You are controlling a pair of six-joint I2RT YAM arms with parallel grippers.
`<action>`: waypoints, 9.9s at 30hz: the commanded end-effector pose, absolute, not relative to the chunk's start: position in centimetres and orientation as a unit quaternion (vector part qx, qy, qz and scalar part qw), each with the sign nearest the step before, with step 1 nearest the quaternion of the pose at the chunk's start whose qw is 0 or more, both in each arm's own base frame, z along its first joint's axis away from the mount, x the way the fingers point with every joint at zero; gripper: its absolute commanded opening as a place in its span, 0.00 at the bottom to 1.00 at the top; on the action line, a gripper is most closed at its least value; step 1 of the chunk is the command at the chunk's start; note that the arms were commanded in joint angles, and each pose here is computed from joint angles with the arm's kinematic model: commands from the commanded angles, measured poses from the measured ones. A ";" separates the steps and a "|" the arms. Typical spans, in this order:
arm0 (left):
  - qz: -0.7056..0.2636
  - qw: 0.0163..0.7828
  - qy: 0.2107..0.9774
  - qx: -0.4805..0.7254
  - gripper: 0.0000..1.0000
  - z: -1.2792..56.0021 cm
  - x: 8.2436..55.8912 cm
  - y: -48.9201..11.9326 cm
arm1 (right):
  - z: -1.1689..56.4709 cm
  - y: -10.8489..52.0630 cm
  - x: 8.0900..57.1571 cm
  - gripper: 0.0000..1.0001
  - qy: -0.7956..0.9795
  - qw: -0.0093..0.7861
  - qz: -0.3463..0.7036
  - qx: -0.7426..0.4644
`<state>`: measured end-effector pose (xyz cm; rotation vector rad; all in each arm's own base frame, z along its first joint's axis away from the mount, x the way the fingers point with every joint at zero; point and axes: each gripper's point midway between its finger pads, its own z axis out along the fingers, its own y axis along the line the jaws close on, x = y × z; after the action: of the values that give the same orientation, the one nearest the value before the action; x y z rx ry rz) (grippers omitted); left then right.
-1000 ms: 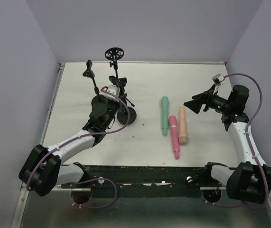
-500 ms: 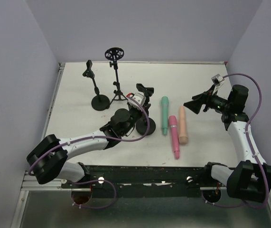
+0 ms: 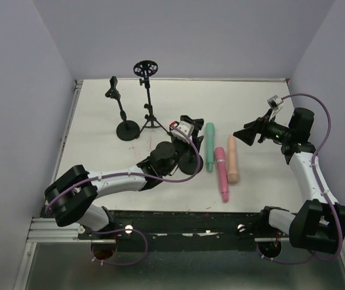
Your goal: Attach the microphones to the stand
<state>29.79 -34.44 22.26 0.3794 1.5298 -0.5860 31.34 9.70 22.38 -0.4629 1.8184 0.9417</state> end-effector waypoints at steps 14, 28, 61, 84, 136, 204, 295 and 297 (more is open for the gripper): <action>-0.347 0.570 0.712 0.218 0.98 22.0 19.8 -27.5 | 19.4 8.3 32.6 1.00 0.786 0.472 0.339 -0.210; -0.226 0.576 0.739 0.266 0.99 26.8 18.6 -17.7 | 11.7 8.0 32.7 1.00 0.908 0.290 0.216 -0.212; -0.212 0.597 0.733 0.249 0.99 23.2 18.7 -15.5 | 3.0 6.3 35.6 0.47 0.971 0.218 0.090 -0.039; -0.307 0.601 0.702 0.227 0.99 25.3 16.6 -16.8 | 2.5 5.8 35.4 0.61 0.973 0.211 0.085 -0.036; -0.521 0.477 0.683 0.188 0.93 47.0 25.6 -46.8 | 50.0 12.0 30.7 0.20 0.696 0.514 0.498 -0.060; -0.539 0.030 0.763 0.356 0.00 26.1 1.5 -25.9 | 26.7 17.5 14.9 1.00 0.529 0.414 0.391 -0.629; -0.588 0.695 0.405 0.082 0.99 47.0 16.9 -24.3 | 41.2 25.2 20.7 0.13 0.583 0.329 0.578 -0.467; -0.585 0.704 0.397 0.066 0.99 47.5 18.0 -25.4 | 41.3 25.3 20.7 0.14 0.580 0.323 0.585 -0.466</action>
<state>17.74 -26.01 40.50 0.2344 1.1876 -1.3319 21.79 25.19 38.31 -1.2016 1.6237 1.4548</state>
